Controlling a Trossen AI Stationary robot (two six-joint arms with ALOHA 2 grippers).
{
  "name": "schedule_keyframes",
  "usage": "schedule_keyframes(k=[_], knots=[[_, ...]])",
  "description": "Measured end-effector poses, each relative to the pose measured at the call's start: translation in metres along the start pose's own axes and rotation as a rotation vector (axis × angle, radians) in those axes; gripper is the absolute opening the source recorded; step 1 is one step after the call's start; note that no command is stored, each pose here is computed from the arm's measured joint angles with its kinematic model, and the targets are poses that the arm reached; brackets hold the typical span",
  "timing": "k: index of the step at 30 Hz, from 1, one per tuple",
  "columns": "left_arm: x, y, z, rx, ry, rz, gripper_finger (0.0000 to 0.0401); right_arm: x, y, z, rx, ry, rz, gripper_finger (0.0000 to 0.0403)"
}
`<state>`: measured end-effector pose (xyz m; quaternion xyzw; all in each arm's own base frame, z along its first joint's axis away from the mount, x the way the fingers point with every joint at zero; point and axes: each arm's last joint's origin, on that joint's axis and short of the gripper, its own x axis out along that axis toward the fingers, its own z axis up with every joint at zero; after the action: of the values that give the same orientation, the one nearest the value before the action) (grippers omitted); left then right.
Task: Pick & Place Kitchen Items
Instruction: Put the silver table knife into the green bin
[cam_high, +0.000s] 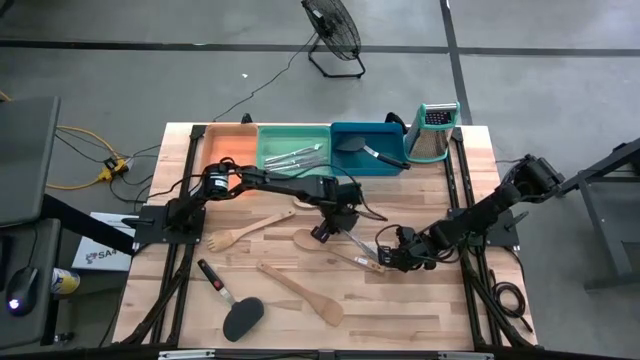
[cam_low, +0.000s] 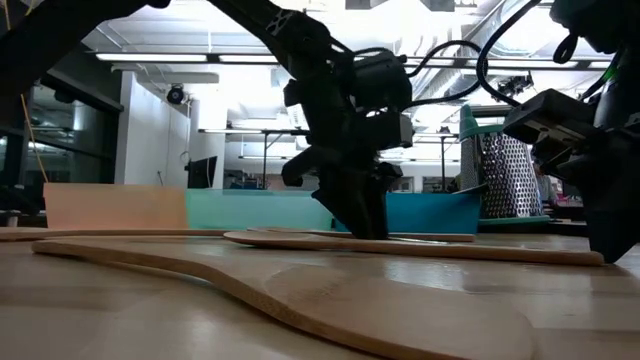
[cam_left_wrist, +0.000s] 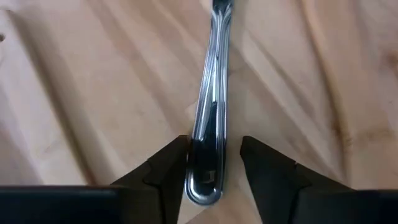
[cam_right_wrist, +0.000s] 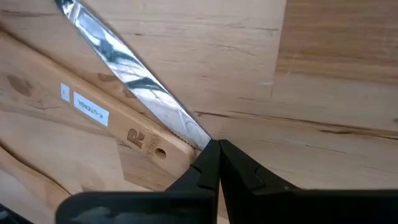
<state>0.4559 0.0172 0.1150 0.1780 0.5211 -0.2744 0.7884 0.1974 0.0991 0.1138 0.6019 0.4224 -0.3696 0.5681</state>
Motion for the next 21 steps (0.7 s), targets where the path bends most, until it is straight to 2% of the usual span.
schedule_keyframes(k=[8,14,17,21], knots=[[0.0010,-0.0031,0.0019,-0.011,0.019,0.016,0.0072,0.0000,-0.0003,-0.0001,-0.001,-0.005,0.000,0.0003],[0.0011,-0.0036,0.0022,0.011,0.036,0.036,0.0040,0.0000,-0.0001,-0.0001,-0.001,-0.005,0.003,0.0003],[0.0011,-0.0037,0.0026,0.009,0.028,0.031,0.0006,-0.0010,-0.0003,-0.0010,-0.005,-0.005,0.010,0.0003],[0.0012,-0.0038,0.0021,0.005,0.031,0.027,0.0000,-0.0046,0.0000,-0.0032,-0.011,-0.016,0.039,0.0003]])
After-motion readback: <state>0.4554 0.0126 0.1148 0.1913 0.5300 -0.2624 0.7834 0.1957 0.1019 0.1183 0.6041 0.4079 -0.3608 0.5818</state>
